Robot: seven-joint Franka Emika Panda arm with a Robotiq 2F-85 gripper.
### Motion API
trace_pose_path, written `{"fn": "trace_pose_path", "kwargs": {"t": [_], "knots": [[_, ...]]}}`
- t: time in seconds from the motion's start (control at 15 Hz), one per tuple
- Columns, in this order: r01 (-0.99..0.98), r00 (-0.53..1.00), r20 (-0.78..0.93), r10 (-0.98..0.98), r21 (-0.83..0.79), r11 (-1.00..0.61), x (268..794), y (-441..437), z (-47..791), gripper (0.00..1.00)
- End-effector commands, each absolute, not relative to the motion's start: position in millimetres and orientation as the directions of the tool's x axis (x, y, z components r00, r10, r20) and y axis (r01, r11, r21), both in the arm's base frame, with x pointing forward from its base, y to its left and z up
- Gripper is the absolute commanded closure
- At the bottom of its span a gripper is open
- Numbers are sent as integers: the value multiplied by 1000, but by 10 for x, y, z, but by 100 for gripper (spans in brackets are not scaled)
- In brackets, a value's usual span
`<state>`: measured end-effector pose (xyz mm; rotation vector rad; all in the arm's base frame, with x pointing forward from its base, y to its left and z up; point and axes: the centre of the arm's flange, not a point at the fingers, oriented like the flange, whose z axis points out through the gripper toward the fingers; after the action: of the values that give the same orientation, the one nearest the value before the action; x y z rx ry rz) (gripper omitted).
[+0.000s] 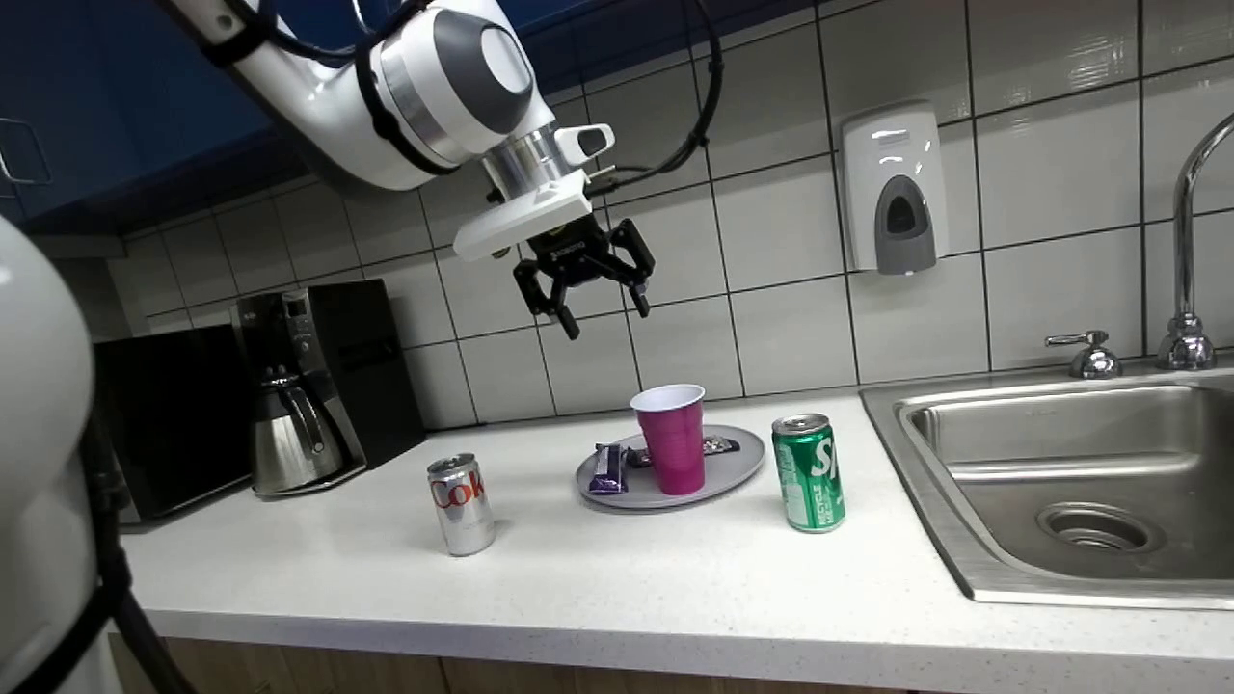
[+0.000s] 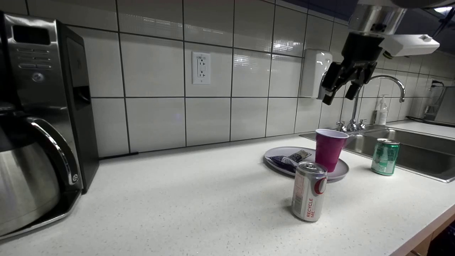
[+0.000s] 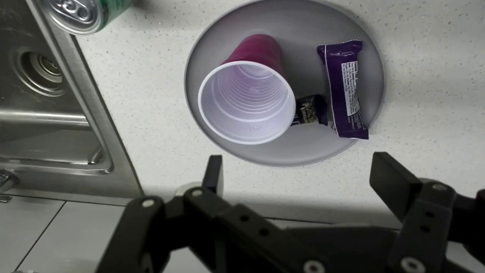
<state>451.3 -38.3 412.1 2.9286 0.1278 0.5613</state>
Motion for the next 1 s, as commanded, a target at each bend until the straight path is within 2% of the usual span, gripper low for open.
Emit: {"fn": "trace_pose_path", "kwargs": {"t": [0.0, 0.93], "knots": [[51, 930, 351, 108, 167, -985, 4766, -412, 4040, 0], [65, 959, 264, 100, 139, -988, 5167, -365, 3569, 0]]}}
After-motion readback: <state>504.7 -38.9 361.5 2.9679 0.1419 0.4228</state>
